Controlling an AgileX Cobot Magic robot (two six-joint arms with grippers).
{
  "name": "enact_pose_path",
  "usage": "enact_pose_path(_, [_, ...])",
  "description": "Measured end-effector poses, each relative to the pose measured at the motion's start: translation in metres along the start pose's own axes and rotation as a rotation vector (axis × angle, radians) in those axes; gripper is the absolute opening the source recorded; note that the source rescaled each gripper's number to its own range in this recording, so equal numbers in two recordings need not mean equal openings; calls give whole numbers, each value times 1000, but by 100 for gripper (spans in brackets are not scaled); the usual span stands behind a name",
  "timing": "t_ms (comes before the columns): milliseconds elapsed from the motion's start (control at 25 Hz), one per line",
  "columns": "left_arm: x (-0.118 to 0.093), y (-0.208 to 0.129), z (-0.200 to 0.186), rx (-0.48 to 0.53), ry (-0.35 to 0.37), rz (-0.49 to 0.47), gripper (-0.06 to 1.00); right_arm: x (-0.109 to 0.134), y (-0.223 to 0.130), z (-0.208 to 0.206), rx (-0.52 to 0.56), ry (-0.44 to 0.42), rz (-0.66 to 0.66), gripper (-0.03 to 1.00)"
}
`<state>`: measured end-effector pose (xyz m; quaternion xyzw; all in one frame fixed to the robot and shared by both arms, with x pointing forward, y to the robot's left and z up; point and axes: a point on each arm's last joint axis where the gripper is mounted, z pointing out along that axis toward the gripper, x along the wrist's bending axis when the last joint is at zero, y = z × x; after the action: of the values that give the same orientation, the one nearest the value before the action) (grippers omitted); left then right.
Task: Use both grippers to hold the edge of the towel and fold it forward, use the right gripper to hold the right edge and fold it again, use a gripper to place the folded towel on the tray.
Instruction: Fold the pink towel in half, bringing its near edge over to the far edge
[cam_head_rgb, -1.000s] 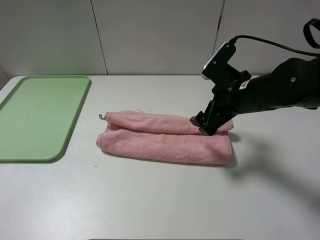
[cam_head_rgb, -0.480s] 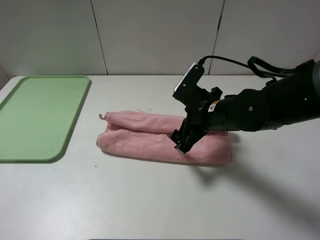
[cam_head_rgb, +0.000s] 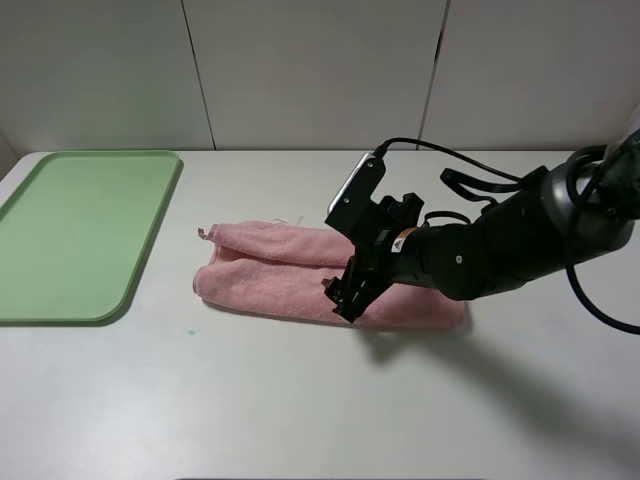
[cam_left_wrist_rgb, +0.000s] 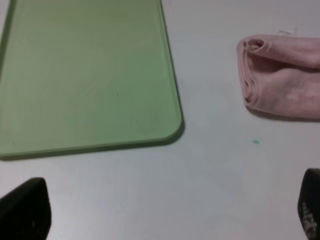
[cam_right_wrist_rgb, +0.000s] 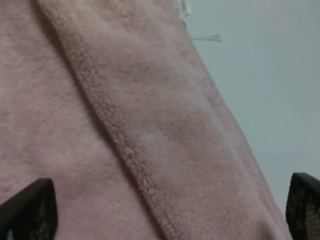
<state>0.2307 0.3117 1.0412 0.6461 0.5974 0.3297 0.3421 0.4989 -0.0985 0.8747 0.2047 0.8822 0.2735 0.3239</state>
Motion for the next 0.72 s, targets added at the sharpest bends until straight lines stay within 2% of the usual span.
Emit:
enact_pose_path(320, [0,0,0,-1,0,0,100,2,-8,13,-31,-77,-13,100])
enact_pose_path(720, [0,0,0,-1,0,0,100,-11,-23,24,-31,-153,-2,100])
